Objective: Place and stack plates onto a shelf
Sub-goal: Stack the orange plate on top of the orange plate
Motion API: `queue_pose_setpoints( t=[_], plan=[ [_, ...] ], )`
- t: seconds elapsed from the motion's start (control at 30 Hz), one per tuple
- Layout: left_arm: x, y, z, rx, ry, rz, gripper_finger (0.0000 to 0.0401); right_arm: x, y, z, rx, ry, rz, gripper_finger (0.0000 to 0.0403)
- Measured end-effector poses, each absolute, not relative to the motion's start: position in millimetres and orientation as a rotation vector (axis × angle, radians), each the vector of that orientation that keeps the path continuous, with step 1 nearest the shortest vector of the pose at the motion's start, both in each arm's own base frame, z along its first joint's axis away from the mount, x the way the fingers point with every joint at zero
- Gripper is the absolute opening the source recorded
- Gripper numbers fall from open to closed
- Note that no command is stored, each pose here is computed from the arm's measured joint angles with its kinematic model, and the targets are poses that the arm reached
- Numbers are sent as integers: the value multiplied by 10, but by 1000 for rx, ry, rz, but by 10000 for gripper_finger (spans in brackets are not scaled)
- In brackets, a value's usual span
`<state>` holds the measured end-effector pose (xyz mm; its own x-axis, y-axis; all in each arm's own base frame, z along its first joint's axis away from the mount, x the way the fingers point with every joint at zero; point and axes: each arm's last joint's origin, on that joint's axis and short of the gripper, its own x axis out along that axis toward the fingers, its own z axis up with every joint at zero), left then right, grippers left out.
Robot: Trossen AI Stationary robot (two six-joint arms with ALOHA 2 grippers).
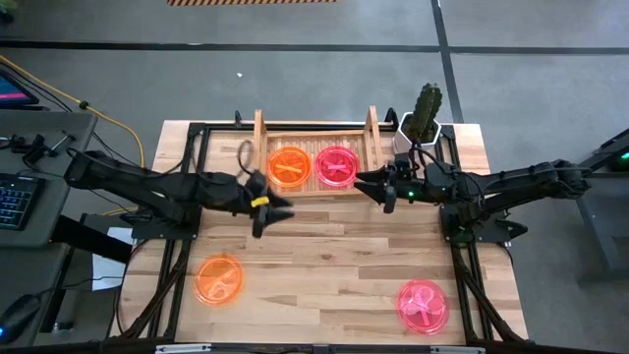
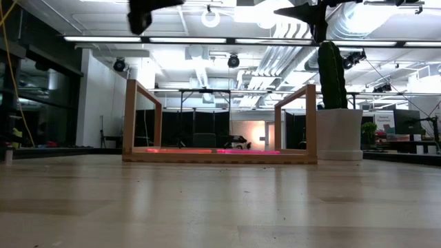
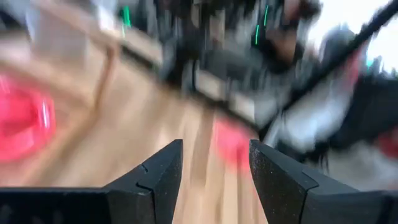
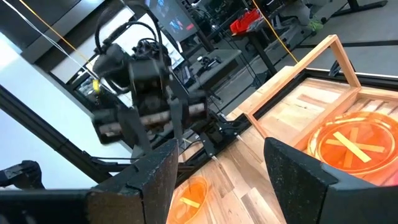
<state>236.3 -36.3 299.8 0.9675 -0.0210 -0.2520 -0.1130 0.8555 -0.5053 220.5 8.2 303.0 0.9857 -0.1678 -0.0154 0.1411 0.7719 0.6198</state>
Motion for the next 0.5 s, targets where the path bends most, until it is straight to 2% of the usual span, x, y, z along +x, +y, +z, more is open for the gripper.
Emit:
queue_pose_setpoints(
  t=[0.33, 0.5],
  plan=[
    [2162, -780, 2513, -476, 1113, -229, 172, 2240, 83, 2993, 665, -24, -174, 222],
    [2172, -974, 2190, -344, 1366, -370, 172, 2267, 82, 2970, 664, -16, -179, 222]
  ],
)
